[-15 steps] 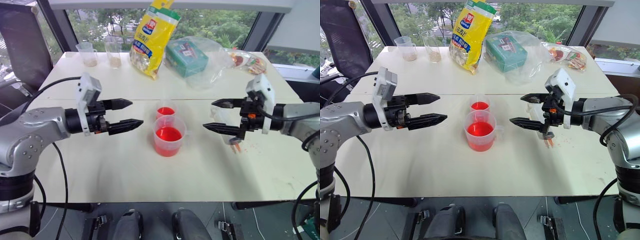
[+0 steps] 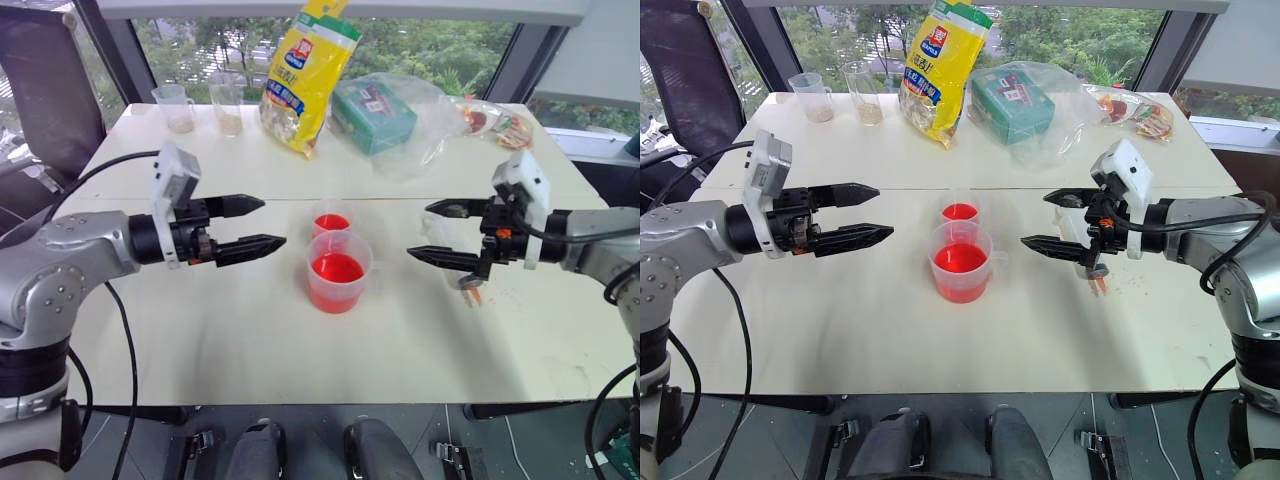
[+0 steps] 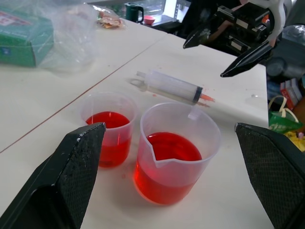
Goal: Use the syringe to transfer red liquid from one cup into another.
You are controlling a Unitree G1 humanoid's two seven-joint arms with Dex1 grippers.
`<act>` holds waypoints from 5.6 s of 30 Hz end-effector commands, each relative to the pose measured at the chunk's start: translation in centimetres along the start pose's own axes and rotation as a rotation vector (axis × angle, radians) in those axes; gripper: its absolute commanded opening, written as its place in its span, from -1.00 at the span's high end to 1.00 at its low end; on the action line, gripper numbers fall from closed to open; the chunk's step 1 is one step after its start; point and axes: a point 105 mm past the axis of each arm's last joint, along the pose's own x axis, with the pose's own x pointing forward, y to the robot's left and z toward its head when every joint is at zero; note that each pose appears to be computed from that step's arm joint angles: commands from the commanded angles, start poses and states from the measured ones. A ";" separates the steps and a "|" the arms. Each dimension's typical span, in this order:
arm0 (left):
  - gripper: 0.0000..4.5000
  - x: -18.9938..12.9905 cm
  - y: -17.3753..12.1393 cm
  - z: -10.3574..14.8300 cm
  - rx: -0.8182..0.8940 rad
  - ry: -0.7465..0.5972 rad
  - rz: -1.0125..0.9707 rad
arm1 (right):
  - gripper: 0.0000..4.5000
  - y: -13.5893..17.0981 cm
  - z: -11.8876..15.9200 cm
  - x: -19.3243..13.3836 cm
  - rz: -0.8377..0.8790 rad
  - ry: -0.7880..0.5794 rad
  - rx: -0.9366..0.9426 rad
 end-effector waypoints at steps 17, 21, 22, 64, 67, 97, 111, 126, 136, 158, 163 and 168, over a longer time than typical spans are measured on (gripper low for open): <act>-1.00 1.6 -0.7 0.9 0.061 -0.041 -0.050 | -0.98 -6.0 -3.2 -1.2 -0.304 0.328 0.181; -1.00 2.2 -0.6 0.6 0.069 -0.054 -0.060 | -0.98 -8.6 -5.5 -0.7 -0.404 0.456 0.270; -1.00 2.4 -0.6 0.5 0.070 -0.057 -0.064 | -0.98 -9.2 -6.1 -0.6 -0.422 0.478 0.293; -1.00 2.3 2.5 2.7 0.121 -0.126 -0.017 | 0.38 -2.2 12.5 2.9 0.091 -0.578 0.275; -1.00 2.1 3.2 3.4 0.135 -0.130 -0.022 | 0.38 0.5 13.7 2.8 0.193 -0.781 0.289; -1.00 5.8 3.8 4.8 0.178 -0.084 -0.149 | 0.38 5.7 1.6 11.1 0.050 -0.652 0.050; -0.60 8.9 2.6 4.0 0.143 -0.116 -0.240 | 0.38 6.3 1.6 11.0 0.088 -0.618 0.035; 0.99 8.5 2.2 5.6 0.167 -0.179 -0.230 | 0.38 7.1 0.4 11.0 0.183 -0.525 0.103; 0.99 7.4 3.5 7.2 0.210 -0.215 -0.153 | 0.38 7.3 -1.5 11.2 0.219 -0.446 0.137; 0.99 6.5 4.3 8.6 0.249 -0.242 -0.113 | 0.38 7.6 -1.6 11.2 0.239 -0.426 0.121; 0.86 6.8 3.7 7.5 0.215 -0.215 -0.145 | 0.38 7.0 -0.2 10.7 0.219 -0.468 0.103; -0.04 6.6 3.6 5.9 0.180 -0.176 -0.143 | 0.38 5.6 2.5 9.9 0.183 -0.553 0.109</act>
